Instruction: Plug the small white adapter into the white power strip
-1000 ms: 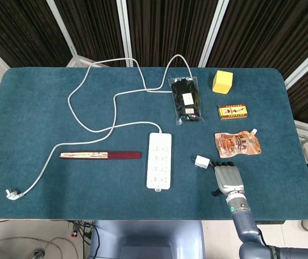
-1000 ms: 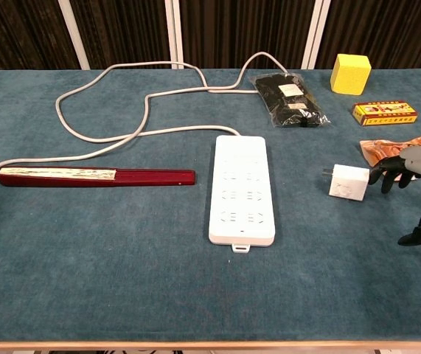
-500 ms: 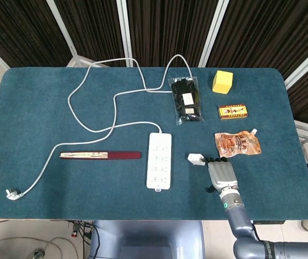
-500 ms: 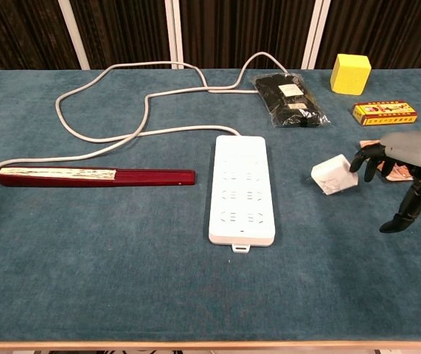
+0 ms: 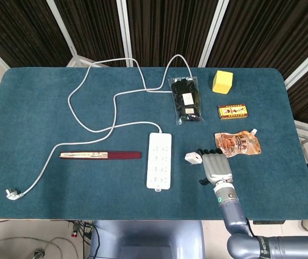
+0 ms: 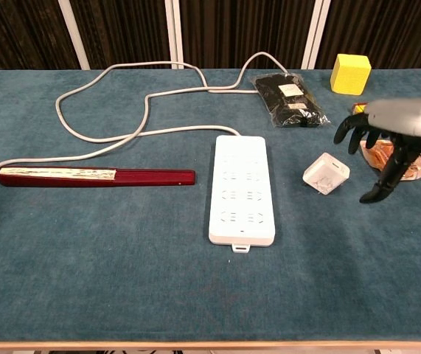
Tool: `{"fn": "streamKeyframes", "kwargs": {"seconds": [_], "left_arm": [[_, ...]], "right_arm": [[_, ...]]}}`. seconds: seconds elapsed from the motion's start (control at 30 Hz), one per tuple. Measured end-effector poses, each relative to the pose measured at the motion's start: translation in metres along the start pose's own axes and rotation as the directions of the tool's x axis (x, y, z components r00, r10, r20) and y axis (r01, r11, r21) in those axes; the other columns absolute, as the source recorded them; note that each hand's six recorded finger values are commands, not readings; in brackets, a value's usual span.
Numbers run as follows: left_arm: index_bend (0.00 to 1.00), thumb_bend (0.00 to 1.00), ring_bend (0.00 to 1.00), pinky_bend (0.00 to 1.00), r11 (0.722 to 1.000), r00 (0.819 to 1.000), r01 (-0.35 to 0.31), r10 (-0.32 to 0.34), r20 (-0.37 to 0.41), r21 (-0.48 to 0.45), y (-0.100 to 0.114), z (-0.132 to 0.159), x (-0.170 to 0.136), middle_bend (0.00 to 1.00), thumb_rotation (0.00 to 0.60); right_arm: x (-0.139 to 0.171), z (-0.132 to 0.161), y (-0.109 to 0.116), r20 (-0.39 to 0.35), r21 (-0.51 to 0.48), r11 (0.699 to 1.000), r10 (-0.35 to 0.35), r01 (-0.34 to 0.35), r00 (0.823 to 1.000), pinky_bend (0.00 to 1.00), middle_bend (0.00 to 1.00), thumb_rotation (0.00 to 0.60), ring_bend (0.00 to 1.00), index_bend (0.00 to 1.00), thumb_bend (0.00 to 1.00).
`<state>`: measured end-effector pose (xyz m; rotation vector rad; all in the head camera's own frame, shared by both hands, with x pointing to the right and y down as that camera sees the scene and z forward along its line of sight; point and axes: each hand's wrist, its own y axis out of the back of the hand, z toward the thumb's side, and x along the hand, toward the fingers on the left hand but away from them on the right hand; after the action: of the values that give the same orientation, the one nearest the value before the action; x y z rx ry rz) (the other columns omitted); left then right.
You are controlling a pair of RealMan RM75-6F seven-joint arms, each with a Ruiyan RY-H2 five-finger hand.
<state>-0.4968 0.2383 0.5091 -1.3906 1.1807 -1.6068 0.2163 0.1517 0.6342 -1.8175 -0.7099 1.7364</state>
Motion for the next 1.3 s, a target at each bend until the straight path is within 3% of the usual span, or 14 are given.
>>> {"fn": "streamKeyframes", "kwargs": {"seconds": [0.17, 0.37, 0.5, 0.6, 0.9, 1.3], "left_arm": [[0.14, 0.19, 0.0, 0.01, 1.0, 1.0, 0.002, -0.002, 0.0, 0.002, -0.001, 0.0, 0.0, 0.0, 0.6], [0.14, 0.19, 0.0, 0.01, 1.0, 1.0, -0.001, 0.001, 0.0, 0.003, 0.0, 0.001, -0.001, 0.0, 0.6], [0.14, 0.19, 0.0, 0.01, 1.0, 1.0, 0.003, -0.003, -0.001, 0.007, -0.001, 0.001, -0.001, 0.0, 0.6], [0.14, 0.19, 0.0, 0.01, 1.0, 1.0, 0.005, -0.005, 0.001, 0.009, -0.002, 0.002, -0.001, 0.0, 0.6], [0.14, 0.19, 0.0, 0.01, 1.0, 1.0, 0.005, -0.005, -0.004, 0.011, -0.002, 0.001, 0.0, 0.0, 0.6], [0.15, 0.19, 0.0, 0.01, 1.0, 1.0, 0.008, -0.008, -0.004, 0.01, -0.002, 0.0, 0.001, 0.0, 0.6]], "right_arm": [[0.002, -0.002, 0.019, 0.005, -0.023, 0.997, -0.069, 0.069, 0.998, 0.17, 0.28, 0.6, 0.24, 0.22, 0.18], [-0.006, -0.008, 0.032, 0.038, -0.154, 0.979, -0.131, 0.136, 0.991, 0.17, 0.28, 0.6, 0.24, 0.22, 0.18], [-0.017, -0.01, 0.032, 0.084, -0.327, 0.934, -0.124, 0.145, 0.989, 0.17, 0.28, 0.6, 0.24, 0.22, 0.18], [-0.024, -0.013, 0.025, 0.116, -0.403, 0.904, -0.107, 0.145, 0.987, 0.17, 0.28, 0.6, 0.24, 0.22, 0.18], [-0.039, -0.011, -0.006, 0.152, -0.433, 0.895, -0.044, 0.107, 0.987, 0.2, 0.28, 0.6, 0.26, 0.22, 0.18], [-0.046, -0.006, -0.028, 0.175, -0.411, 0.906, -0.037, 0.107, 0.984, 0.22, 0.3, 0.6, 0.33, 0.32, 0.18]]}}
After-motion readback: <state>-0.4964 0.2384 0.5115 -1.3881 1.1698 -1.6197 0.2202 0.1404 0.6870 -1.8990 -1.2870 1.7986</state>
